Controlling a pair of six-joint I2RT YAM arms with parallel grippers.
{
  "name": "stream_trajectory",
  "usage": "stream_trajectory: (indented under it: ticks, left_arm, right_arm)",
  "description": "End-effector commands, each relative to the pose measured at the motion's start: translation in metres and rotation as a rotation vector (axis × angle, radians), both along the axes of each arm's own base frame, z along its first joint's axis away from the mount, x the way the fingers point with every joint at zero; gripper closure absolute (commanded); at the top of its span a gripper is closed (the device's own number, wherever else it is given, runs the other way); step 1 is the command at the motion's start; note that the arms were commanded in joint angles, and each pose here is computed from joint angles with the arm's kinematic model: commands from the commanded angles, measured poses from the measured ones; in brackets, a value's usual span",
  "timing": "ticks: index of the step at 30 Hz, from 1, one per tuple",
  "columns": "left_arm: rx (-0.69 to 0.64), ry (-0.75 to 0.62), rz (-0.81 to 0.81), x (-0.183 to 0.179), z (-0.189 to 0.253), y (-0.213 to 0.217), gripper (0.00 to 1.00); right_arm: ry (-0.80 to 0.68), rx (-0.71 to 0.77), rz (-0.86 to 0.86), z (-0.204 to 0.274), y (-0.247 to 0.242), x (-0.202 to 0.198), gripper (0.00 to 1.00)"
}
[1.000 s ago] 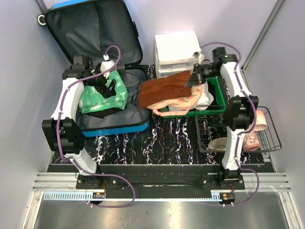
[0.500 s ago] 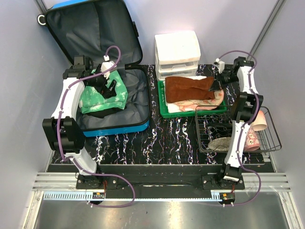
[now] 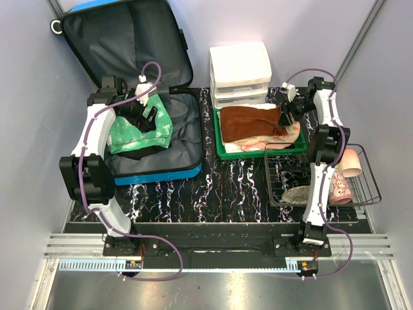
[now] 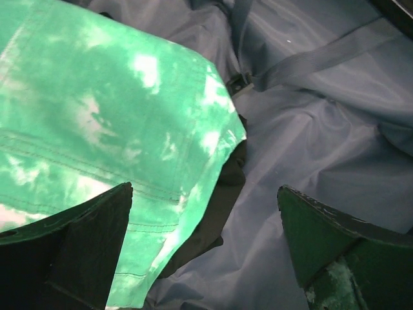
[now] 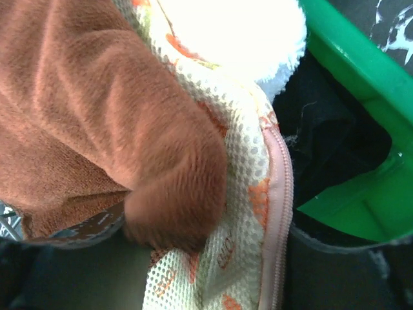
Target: Open, take out, and arrange the luggage
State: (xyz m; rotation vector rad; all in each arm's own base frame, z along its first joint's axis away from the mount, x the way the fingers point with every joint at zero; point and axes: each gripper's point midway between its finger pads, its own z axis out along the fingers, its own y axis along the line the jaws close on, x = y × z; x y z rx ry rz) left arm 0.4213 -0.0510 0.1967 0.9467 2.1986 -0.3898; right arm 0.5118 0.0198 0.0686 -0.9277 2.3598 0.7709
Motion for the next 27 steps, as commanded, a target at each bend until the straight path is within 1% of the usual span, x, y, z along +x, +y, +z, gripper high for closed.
stream_trajectory:
  ticks: [1, 3, 4, 6, 7, 8, 9, 10, 11, 12, 13, 14, 15, 16, 19, 21, 23, 24, 25, 27]
  left_arm:
    - [0.039, -0.103, 0.128, 0.023, 0.021, 0.022, 0.01]
    - [0.068, -0.136, 0.142, 0.027, 0.022, 0.028, 0.01]
    - [0.095, -0.145, 0.158, 0.029, 0.021, 0.034, 0.01]
    - [0.11, -0.183, 0.138, 0.031, 0.023, 0.038, 0.01]
    - [0.126, -0.195, 0.096, 0.029, 0.02, 0.038, 0.01]
    - [0.14, -0.207, 0.069, 0.028, 0.019, 0.037, 0.01]
    - [0.158, -0.217, 0.047, 0.027, 0.018, 0.038, 0.01]
    - [0.185, -0.229, 0.012, 0.027, 0.015, 0.039, 0.01]
    - [0.201, -0.229, -0.007, 0.028, 0.011, 0.04, 0.01]
    - [0.218, -0.204, -0.038, 0.022, 0.004, 0.04, 0.01]
    - [0.263, -0.199, -0.119, 0.022, -0.006, 0.04, 0.01]
    - [0.279, -0.169, -0.159, 0.015, -0.015, 0.038, 0.01]
    - [0.295, -0.166, -0.188, 0.013, -0.022, 0.039, 0.01]
    - [0.322, -0.167, -0.253, 0.009, -0.035, 0.038, 0.01]
    - [0.382, -0.178, -0.342, 0.006, -0.054, 0.033, 0.01]
    - [0.401, -0.196, -0.371, 0.009, -0.062, 0.028, 0.03]
    - [0.418, -0.189, -0.415, 0.009, -0.076, 0.024, 0.06]
    - [0.446, -0.198, -0.412, 0.014, -0.08, 0.027, 0.07]
    - [0.463, -0.188, -0.431, 0.013, -0.09, 0.029, 0.09]
    - [0.509, -0.178, -0.425, 0.021, -0.106, 0.037, 0.16]
  right_arm:
    - [0.05, -0.064, -0.017, 0.011, -0.005, -0.017, 0.28]
    - [0.0, -0.056, -0.042, 0.034, -0.006, -0.012, 0.23]
    - [-0.009, -0.049, -0.059, 0.042, -0.005, -0.01, 0.19]
    - [-0.063, -0.041, -0.09, 0.066, -0.004, -0.003, 0.13]
    - [-0.08, -0.033, -0.124, 0.08, -0.003, -0.001, 0.11]
    - [-0.118, -0.037, -0.145, 0.088, -0.005, 0.006, 0.03]
    - [-0.14, -0.042, -0.171, 0.096, -0.007, 0.011, 0.02]
    - [-0.158, -0.031, -0.233, 0.113, -0.007, 0.015, 0.01]
    - [-0.204, -0.041, -0.272, 0.12, -0.012, 0.027, 0.0]
    - [-0.227, -0.04, -0.304, 0.128, -0.014, 0.031, 0.0]
    - [-0.228, -0.017, -0.362, 0.141, -0.013, 0.032, 0.0]
    - [-0.271, -0.005, -0.381, 0.15, -0.014, 0.039, 0.0]
    - [-0.287, 0.01, -0.398, 0.157, -0.013, 0.042, 0.0]
    - [-0.297, 0.034, -0.428, 0.169, -0.011, 0.041, 0.0]
    - [-0.318, 0.092, -0.455, 0.184, -0.004, 0.046, 0.0]
    - [-0.321, 0.137, -0.433, 0.195, 0.009, 0.045, 0.0]
    - [-0.307, 0.181, -0.424, 0.203, 0.022, 0.043, 0.0]
    - [-0.3, 0.198, -0.413, 0.205, 0.029, 0.041, 0.0]
    - [-0.29, 0.217, -0.397, 0.209, 0.043, 0.039, 0.0]
    - [-0.275, 0.236, -0.376, 0.209, 0.057, 0.036, 0.0]
